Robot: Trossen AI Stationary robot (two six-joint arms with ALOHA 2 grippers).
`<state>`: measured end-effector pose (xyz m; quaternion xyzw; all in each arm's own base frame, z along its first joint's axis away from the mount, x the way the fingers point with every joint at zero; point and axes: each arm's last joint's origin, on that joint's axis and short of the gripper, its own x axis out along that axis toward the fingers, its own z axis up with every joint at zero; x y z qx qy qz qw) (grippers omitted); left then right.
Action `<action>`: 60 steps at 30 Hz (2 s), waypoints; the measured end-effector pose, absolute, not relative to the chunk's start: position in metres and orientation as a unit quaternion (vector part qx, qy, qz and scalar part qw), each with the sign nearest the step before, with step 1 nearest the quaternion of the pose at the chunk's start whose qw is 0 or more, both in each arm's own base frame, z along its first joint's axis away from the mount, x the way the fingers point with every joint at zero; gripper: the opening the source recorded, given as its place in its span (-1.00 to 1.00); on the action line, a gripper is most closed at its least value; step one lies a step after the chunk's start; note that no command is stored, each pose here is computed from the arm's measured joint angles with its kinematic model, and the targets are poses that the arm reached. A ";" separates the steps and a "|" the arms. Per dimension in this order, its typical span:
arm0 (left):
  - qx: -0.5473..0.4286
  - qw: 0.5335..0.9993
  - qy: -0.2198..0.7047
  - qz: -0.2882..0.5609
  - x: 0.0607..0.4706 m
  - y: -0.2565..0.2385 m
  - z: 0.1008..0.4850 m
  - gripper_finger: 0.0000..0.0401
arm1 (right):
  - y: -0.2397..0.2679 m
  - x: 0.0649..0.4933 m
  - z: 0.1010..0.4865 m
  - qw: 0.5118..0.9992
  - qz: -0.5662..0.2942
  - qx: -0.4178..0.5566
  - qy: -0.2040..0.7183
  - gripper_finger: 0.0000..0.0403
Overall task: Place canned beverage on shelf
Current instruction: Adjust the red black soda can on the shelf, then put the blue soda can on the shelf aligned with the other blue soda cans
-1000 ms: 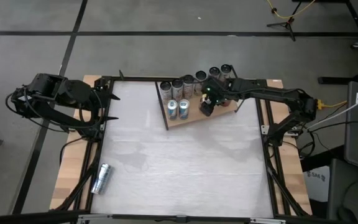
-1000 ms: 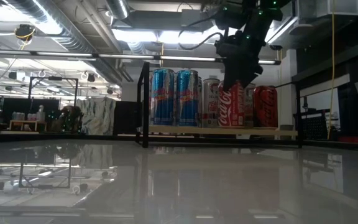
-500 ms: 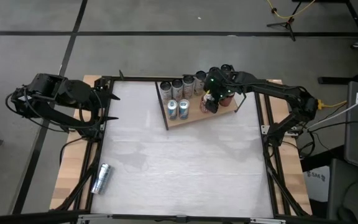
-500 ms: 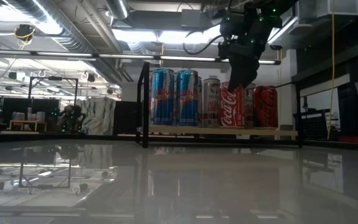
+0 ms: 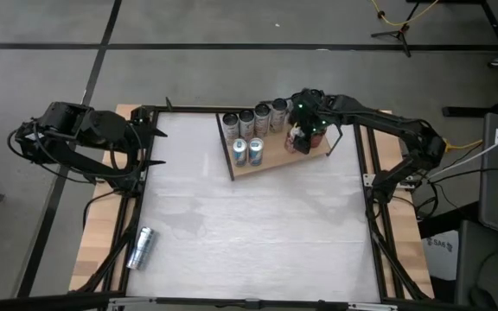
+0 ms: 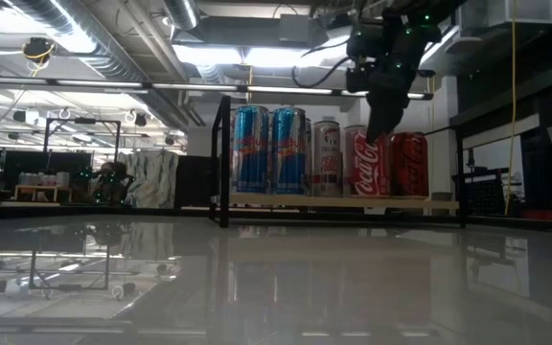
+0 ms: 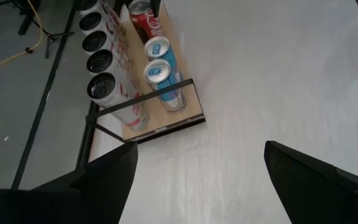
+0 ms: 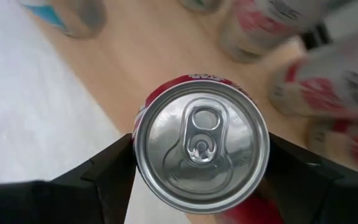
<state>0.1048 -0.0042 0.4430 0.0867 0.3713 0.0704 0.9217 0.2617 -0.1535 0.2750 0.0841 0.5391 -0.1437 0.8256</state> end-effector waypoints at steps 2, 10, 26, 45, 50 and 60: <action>0.086 0.924 0.366 0.070 0.106 -0.004 0.444 0.70 | -0.157 0.257 0.277 0.824 -0.154 0.085 0.539 0.45; 0.085 0.925 0.364 0.071 0.106 -0.004 0.444 0.70 | -0.163 0.253 0.279 0.827 -0.154 0.078 0.536 0.45; 0.084 0.925 0.364 0.071 0.106 -0.004 0.444 0.70 | -0.161 0.251 0.279 0.824 -0.144 0.076 0.543 0.61; 0.066 0.926 0.362 0.078 0.106 -0.004 0.444 0.70 | -0.160 0.250 0.283 0.829 -0.146 0.073 0.535 0.72; 0.024 0.928 0.359 0.093 0.106 -0.004 0.444 0.70 | -0.156 0.244 0.294 0.839 -0.151 0.067 0.519 0.72; -0.139 0.913 0.371 0.097 0.103 -0.008 0.441 0.70 | -0.138 0.226 0.326 0.867 -0.173 0.080 0.460 0.72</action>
